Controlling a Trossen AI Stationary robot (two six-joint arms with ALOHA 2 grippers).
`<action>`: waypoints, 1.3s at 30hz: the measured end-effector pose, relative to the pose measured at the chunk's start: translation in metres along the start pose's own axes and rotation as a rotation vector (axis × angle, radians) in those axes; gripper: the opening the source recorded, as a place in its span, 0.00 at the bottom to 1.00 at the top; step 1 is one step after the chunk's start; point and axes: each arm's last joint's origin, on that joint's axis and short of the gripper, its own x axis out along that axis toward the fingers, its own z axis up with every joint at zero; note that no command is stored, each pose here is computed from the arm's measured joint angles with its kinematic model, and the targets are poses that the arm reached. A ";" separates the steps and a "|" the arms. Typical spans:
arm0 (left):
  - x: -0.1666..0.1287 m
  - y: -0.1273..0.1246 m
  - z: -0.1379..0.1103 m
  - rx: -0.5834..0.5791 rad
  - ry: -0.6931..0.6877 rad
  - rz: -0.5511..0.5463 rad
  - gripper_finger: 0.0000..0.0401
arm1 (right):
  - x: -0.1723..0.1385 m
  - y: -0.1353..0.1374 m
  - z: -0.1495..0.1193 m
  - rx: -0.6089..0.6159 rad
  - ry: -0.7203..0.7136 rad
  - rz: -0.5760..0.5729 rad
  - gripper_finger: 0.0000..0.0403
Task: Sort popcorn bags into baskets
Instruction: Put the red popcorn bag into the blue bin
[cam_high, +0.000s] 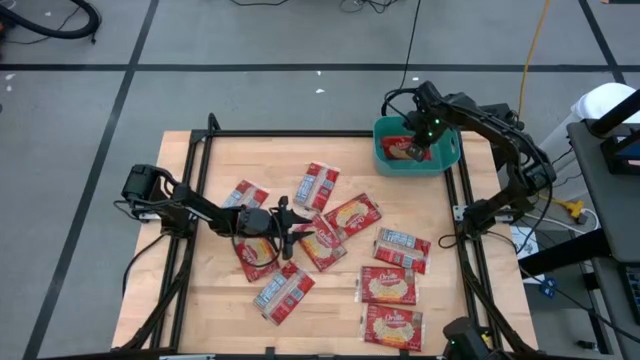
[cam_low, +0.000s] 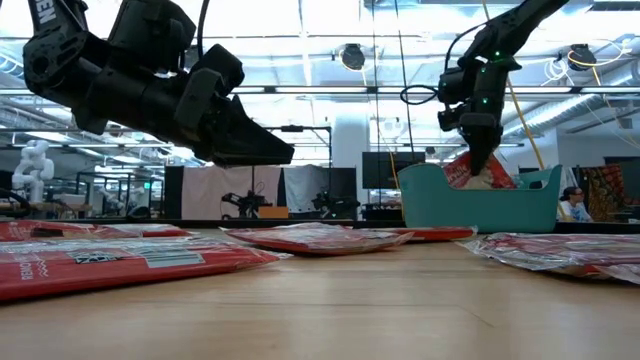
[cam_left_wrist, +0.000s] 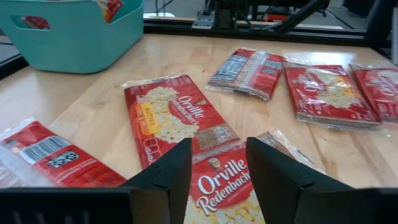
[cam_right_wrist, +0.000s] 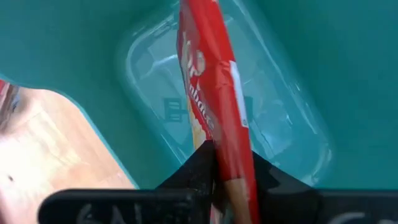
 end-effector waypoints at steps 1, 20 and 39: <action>0.000 0.000 0.000 0.000 0.000 0.000 0.38 | 0.000 -0.001 0.000 0.001 -0.001 -0.001 0.11; 0.000 0.000 0.000 0.007 -0.001 0.000 0.50 | 0.017 -0.004 -0.003 0.009 -0.010 -0.128 0.37; -0.001 0.040 -0.002 -0.076 0.128 0.135 0.41 | -0.059 0.111 -0.007 -0.116 -0.617 -0.065 0.38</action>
